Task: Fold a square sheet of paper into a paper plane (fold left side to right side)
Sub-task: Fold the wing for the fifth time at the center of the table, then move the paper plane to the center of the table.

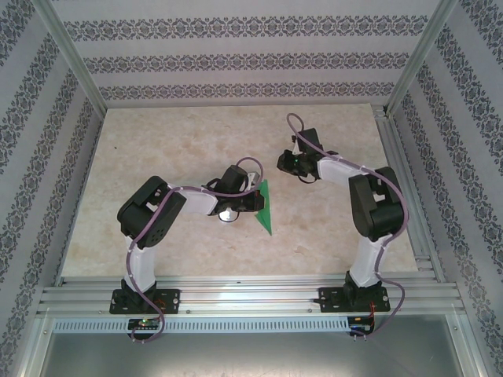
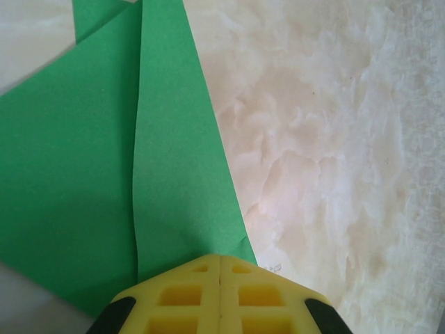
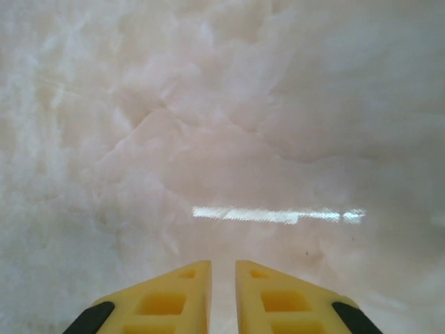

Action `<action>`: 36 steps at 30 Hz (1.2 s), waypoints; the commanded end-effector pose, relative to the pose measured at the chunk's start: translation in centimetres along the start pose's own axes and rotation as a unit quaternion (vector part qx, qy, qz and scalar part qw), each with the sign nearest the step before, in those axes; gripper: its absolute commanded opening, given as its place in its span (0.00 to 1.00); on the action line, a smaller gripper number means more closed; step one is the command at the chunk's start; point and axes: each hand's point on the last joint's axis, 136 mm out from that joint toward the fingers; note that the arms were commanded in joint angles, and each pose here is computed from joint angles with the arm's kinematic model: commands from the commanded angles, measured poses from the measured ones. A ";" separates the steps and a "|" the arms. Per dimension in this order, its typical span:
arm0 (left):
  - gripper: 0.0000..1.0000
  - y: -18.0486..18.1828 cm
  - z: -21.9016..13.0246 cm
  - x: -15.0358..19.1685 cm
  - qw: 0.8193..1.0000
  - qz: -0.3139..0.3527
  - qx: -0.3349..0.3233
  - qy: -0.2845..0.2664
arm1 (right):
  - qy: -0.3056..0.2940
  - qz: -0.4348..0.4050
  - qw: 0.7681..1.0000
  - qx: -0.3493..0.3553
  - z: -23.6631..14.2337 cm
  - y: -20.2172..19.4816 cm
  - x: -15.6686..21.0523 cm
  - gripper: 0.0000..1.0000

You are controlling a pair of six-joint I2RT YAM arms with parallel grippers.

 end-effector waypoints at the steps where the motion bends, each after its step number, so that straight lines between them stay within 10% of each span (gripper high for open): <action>1: 0.10 -2.4 -1.3 0.4 1.000 -0.007 0.021 0.015 | -0.020 -0.030 0.999 0.012 -3.7 0.2 0.8 0.19; 11: 0.38 -11.0 -8.9 -6.3 0.993 0.048 0.085 -0.068 | 0.003 -0.053 0.997 0.056 -8.8 -2.2 8.7 0.30; 28: 0.47 2.0 -13.9 -3.4 0.987 -0.108 -0.024 -0.120 | 0.063 -0.197 0.967 0.150 -4.9 4.5 14.6 0.52; 36: 0.47 2.7 -14.1 -2.6 0.987 -0.106 -0.038 -0.113 | 0.095 -0.188 0.958 0.193 -2.8 2.4 14.9 0.42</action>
Point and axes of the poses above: each hand's point on the last joint's axis, 136 mm out from that joint toward the fingers, its own z axis out along the fingers, its own y axis along the line the jaws close on, x = y × z
